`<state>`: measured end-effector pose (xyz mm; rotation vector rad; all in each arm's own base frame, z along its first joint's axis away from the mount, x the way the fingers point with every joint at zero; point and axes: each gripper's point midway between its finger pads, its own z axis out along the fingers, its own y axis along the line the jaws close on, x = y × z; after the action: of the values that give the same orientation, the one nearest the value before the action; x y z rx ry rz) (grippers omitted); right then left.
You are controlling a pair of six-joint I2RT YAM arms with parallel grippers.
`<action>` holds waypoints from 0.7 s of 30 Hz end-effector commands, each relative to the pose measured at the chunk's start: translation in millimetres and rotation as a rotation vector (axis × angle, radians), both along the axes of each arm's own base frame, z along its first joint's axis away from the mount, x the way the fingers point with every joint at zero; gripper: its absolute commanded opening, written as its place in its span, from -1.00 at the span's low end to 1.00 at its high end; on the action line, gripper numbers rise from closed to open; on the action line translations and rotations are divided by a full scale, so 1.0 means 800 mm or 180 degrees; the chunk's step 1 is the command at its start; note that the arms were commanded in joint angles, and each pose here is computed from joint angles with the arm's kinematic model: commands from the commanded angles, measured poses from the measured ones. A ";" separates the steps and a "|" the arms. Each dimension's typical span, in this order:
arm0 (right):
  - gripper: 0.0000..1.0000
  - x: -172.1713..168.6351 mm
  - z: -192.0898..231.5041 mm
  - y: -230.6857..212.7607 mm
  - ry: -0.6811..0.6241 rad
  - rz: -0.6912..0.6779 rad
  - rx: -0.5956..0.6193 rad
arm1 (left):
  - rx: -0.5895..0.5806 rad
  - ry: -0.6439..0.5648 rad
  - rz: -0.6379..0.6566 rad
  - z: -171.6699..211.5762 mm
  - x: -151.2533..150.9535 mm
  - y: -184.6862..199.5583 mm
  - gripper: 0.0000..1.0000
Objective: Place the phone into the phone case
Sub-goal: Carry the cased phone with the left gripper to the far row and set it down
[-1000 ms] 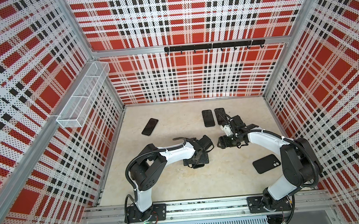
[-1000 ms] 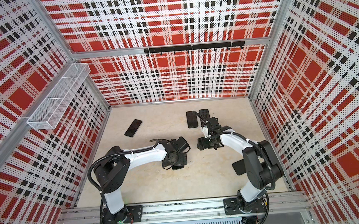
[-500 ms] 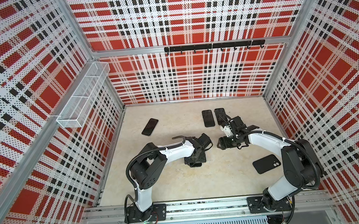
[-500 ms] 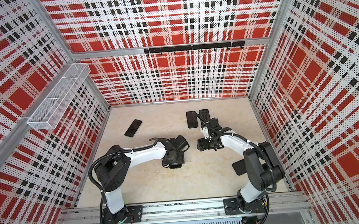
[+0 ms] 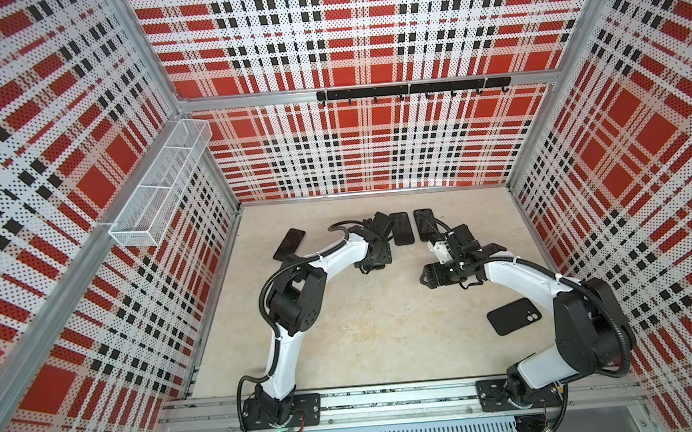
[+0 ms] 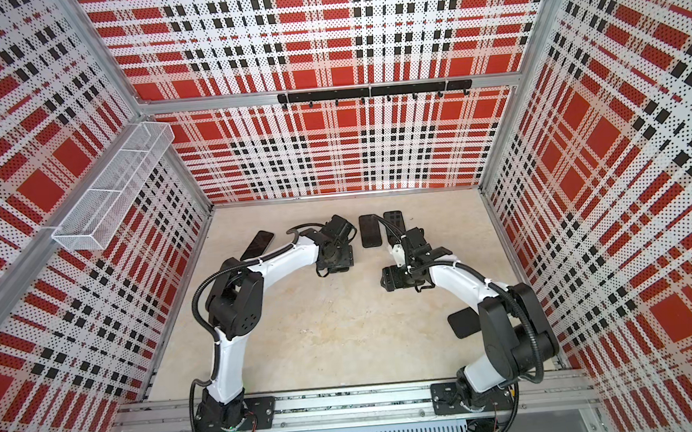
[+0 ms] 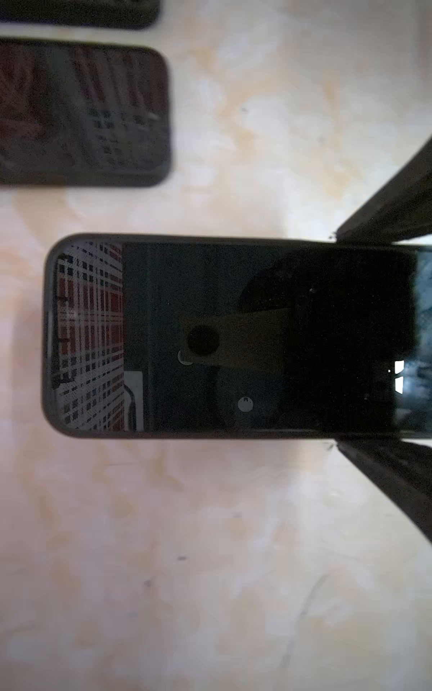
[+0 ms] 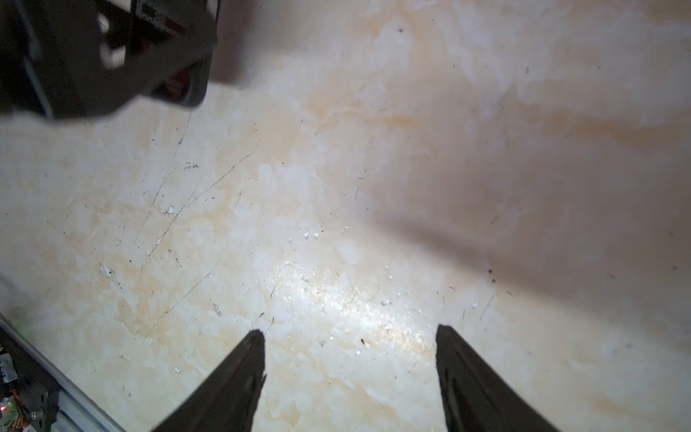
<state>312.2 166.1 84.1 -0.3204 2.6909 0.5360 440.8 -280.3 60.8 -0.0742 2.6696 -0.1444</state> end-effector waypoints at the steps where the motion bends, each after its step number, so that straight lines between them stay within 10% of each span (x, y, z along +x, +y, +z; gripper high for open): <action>1: 0.49 -0.008 0.006 -0.009 -0.0024 -0.0073 -0.0034 | -0.0020 -0.0321 -0.0073 0.016 0.060 -0.011 0.40; 8: 0.49 -0.019 0.020 -0.022 -0.0064 -0.0179 -0.0112 | -0.0233 -0.0358 -0.0165 -0.004 0.125 -0.029 0.31; 21: 0.50 -0.011 0.030 -0.029 -0.0107 -0.0275 -0.0197 | -0.0238 -0.0240 -0.0217 -0.047 0.126 -0.037 0.61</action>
<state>296.7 146.2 100.6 -0.2516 2.6944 0.4404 543.4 -303.0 32.2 -0.0338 2.5832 -0.2369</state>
